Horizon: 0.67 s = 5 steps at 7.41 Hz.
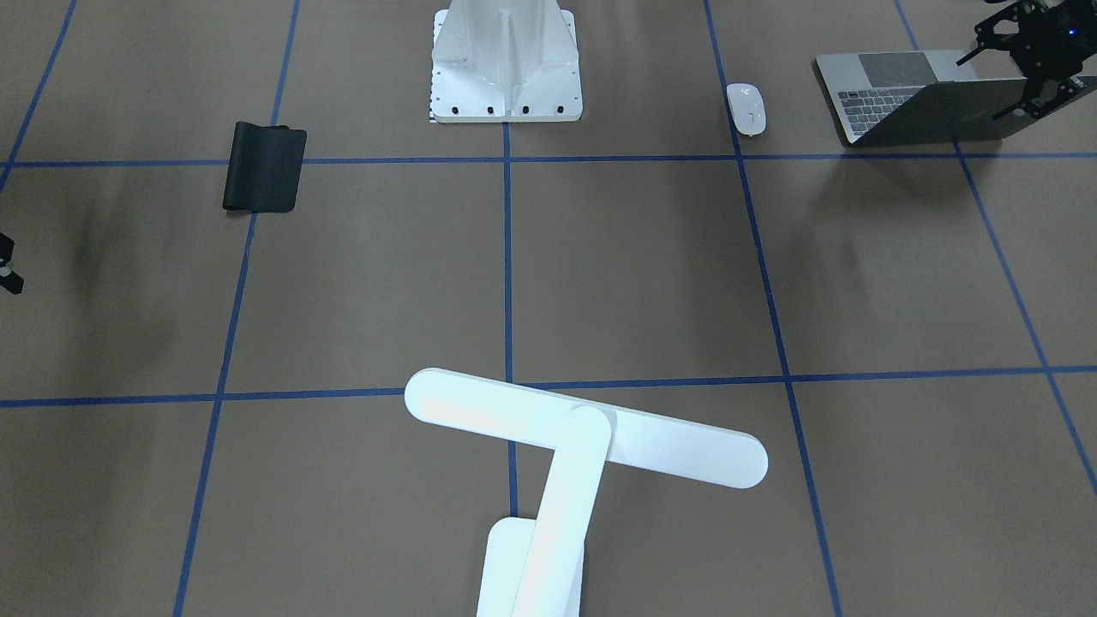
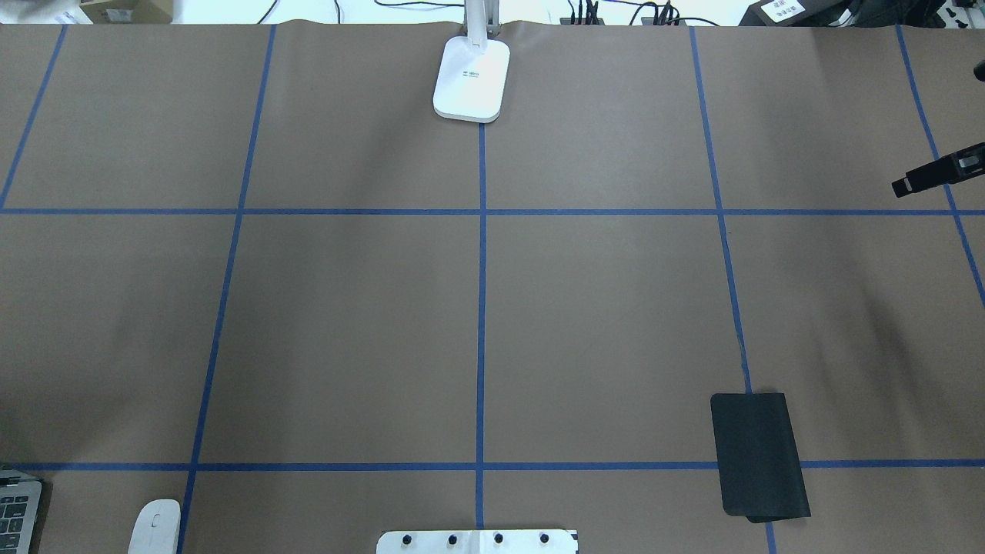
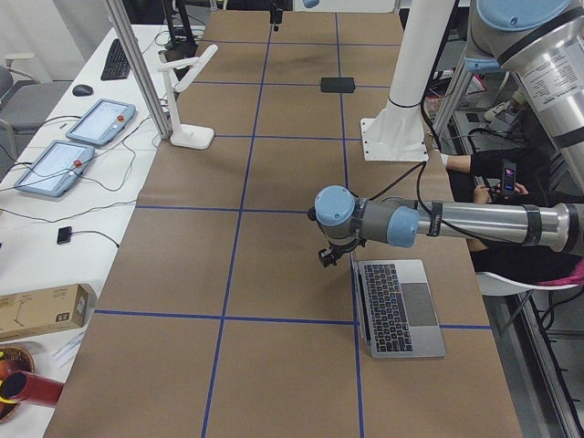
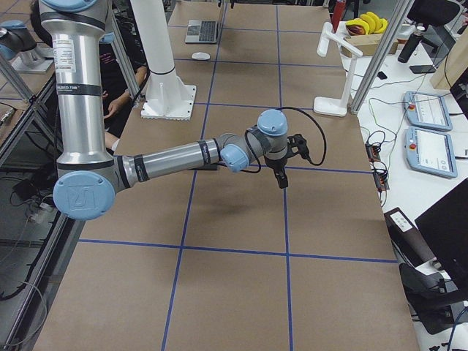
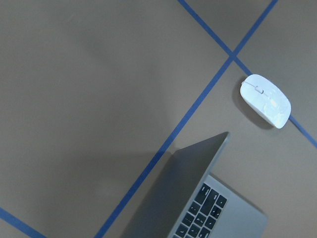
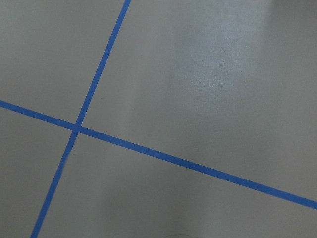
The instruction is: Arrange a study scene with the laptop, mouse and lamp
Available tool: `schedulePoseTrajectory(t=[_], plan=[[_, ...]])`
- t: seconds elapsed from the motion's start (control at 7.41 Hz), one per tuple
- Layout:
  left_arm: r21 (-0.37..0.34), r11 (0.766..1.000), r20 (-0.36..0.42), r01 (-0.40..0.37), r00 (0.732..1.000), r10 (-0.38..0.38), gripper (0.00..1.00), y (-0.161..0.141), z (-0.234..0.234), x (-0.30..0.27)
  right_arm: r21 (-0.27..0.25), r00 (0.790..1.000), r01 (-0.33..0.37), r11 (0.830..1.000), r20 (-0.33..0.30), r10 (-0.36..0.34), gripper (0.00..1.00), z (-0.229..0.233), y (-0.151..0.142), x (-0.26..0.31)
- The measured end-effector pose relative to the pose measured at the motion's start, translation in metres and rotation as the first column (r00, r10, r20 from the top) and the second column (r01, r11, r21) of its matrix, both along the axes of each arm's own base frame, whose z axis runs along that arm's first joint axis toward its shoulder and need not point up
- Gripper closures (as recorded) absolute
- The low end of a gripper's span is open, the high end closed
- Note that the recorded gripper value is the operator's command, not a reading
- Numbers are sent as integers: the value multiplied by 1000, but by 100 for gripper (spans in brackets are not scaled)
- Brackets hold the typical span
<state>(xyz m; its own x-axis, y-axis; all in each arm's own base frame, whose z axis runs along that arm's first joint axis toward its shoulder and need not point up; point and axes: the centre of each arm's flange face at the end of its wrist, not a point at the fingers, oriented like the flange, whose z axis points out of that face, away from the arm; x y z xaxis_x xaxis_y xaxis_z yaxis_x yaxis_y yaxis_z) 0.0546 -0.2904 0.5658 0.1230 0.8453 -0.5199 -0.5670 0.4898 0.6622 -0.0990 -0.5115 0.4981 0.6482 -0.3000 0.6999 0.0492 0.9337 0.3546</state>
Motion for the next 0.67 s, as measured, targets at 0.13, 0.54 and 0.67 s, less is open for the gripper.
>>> schedulePoseTrajectory(t=[0.13, 0.54, 0.67], plan=[[9, 999, 6, -33, 999, 33, 1, 0, 0, 10, 1, 1000, 0, 1000, 0, 0, 0, 0, 0, 0], [56, 993, 39, -101, 994, 99, 7, 2, 2, 23, 0, 1000, 0, 1000, 0, 0, 0, 0, -1, 0], [108, 984, 55, -141, 989, 135, 9, 3, 4, 24, -2, 1000, 0, 1000, -1, 0, 0, 1, -1, 0]])
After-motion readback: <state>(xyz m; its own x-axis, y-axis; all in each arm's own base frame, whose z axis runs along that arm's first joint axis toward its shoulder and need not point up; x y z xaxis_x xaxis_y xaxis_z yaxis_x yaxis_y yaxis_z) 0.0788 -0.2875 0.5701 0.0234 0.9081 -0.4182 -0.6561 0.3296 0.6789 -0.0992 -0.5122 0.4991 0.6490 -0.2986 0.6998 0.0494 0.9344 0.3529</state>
